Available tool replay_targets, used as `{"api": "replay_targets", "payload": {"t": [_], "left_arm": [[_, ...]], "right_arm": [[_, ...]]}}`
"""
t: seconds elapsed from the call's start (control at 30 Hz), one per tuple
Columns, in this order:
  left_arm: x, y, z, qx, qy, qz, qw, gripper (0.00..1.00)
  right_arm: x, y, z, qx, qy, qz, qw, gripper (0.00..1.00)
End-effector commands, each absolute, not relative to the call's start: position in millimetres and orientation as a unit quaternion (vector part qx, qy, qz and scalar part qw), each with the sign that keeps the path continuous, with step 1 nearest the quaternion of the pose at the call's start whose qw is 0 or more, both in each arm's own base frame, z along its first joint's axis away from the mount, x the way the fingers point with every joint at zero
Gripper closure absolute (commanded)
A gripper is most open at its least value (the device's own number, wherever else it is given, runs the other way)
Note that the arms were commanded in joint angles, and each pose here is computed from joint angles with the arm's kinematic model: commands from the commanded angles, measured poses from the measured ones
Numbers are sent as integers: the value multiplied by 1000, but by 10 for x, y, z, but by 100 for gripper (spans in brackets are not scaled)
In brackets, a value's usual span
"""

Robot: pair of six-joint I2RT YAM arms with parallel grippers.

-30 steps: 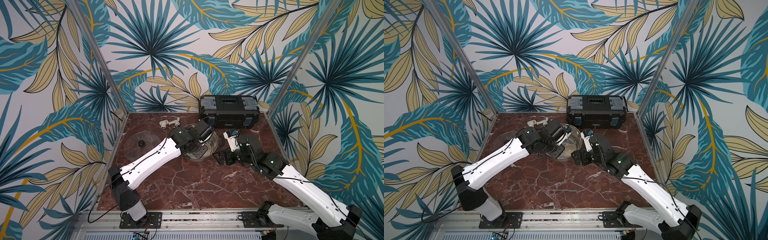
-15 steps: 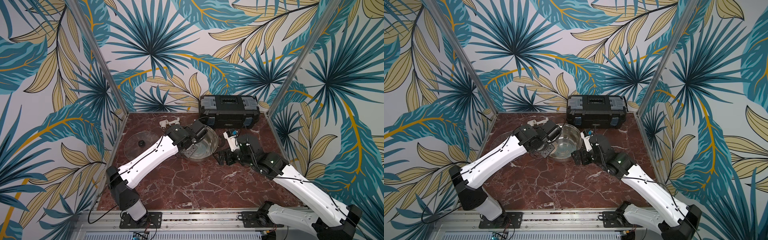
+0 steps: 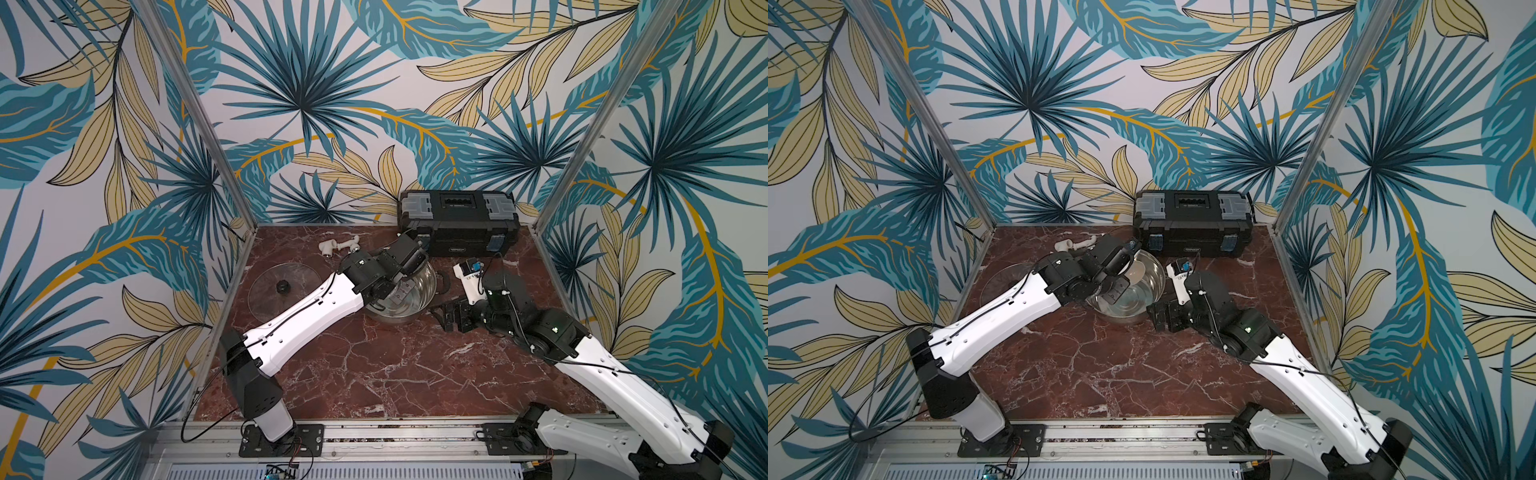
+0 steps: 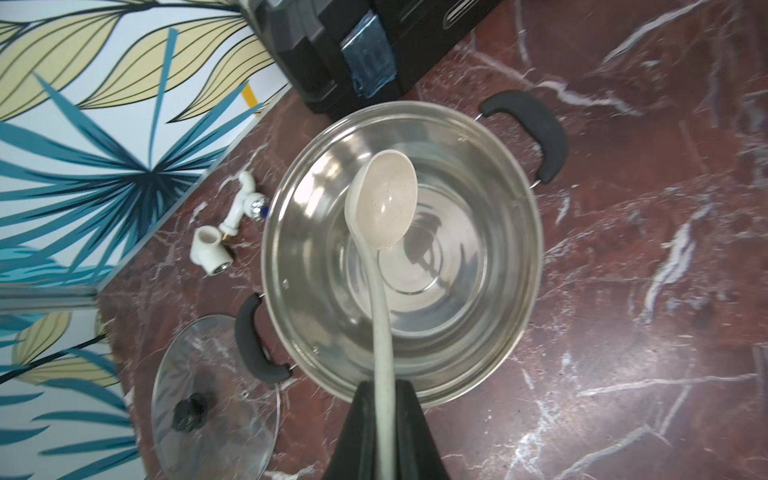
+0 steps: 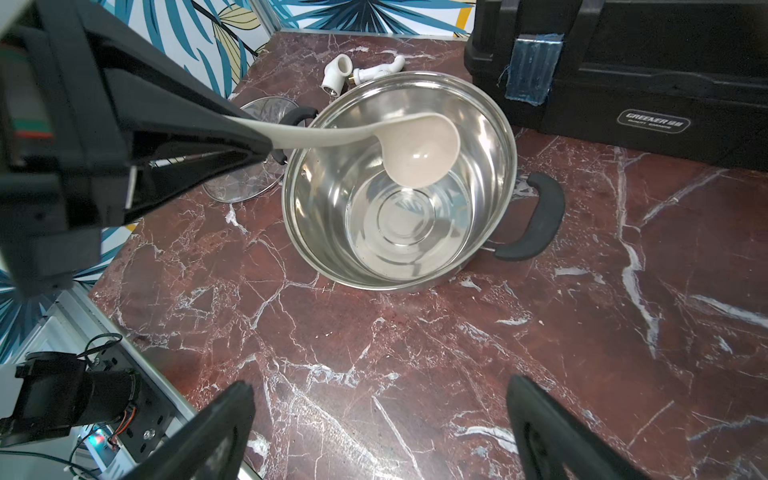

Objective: Stir the soup with a spoon
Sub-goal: Stir the soup in the pan with a stick, then place the spoon at the center of the board.

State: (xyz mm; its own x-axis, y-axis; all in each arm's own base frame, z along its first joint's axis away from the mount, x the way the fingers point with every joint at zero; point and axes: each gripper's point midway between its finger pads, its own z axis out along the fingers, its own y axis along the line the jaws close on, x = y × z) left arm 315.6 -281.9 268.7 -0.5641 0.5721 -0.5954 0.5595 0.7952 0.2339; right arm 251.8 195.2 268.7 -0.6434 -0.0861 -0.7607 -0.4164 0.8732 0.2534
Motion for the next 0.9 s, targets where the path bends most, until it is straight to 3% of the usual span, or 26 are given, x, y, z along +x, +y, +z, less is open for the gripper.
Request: {"api": "replay_targets", "payload": {"t": [0.0, 0.17, 0.3, 0.43, 0.6, 0.87], "left_arm": [[3020, -3019, 2736, 321, 886, -63, 329, 100], [2823, -2704, 2832, 301, 896, -50, 322, 100], [2721, -2408, 3437, 261, 874, -76, 404, 100], [2497, -2298, 4074, 227, 834, -178, 470, 100], [2117, -2545, 4122, 222, 821, -326, 412, 100], [1740, -2812, 3674, 139, 790, -513, 306, 100]], "right_arm": [[2448, 1861, 2606, -140, 889, 193, 390, 0], [2409, 1796, 2646, -138, 888, 187, 397, 1], [2396, 1752, 2678, -136, 887, 182, 402, 0], [2389, 1659, 2731, -124, 886, 169, 414, 0], [2358, 1473, 2845, -110, 885, 140, 431, 0], [2246, 1043, 2989, -72, 881, 78, 462, 0]]}}
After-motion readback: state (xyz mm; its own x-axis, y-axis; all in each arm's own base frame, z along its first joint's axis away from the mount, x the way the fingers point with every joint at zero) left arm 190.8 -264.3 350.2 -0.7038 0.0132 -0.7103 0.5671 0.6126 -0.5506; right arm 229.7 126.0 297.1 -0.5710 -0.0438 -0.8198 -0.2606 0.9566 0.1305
